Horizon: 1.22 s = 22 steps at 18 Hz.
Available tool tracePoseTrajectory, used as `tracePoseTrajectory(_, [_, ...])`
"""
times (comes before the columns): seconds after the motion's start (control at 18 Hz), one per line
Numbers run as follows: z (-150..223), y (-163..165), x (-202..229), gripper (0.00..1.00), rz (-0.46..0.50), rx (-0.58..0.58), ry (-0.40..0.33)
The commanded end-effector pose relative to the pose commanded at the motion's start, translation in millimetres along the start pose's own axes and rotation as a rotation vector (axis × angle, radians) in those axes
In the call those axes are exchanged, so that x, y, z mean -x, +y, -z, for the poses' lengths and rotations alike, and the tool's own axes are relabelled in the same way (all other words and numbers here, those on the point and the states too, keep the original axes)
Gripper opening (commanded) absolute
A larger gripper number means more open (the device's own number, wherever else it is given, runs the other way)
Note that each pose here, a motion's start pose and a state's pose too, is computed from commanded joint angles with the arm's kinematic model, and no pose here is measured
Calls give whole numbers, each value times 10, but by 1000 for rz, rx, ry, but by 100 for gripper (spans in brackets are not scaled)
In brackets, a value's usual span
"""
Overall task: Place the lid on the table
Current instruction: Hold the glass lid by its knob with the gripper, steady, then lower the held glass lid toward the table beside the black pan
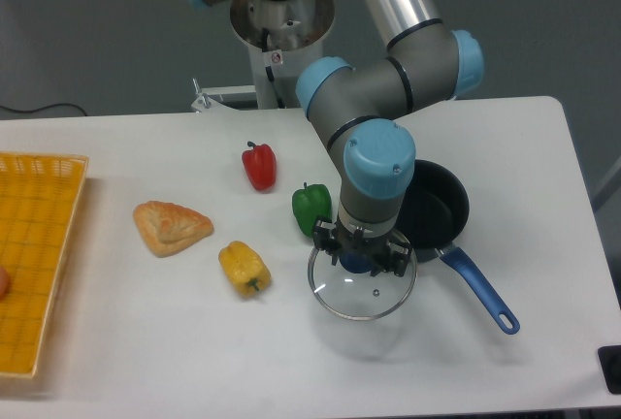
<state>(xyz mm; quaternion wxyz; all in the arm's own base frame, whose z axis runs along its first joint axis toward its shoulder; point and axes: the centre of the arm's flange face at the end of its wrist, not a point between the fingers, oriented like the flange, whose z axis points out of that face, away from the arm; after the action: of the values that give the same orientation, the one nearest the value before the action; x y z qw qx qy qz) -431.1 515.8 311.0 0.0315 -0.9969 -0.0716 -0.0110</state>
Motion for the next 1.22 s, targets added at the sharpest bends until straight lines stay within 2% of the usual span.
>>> tracePoseTrajectory(0.78, [-127,10,-12,67,21,12,12])
tracePoseTrajectory(1.22, [-295,-104,-18,67,45,-8,-6])
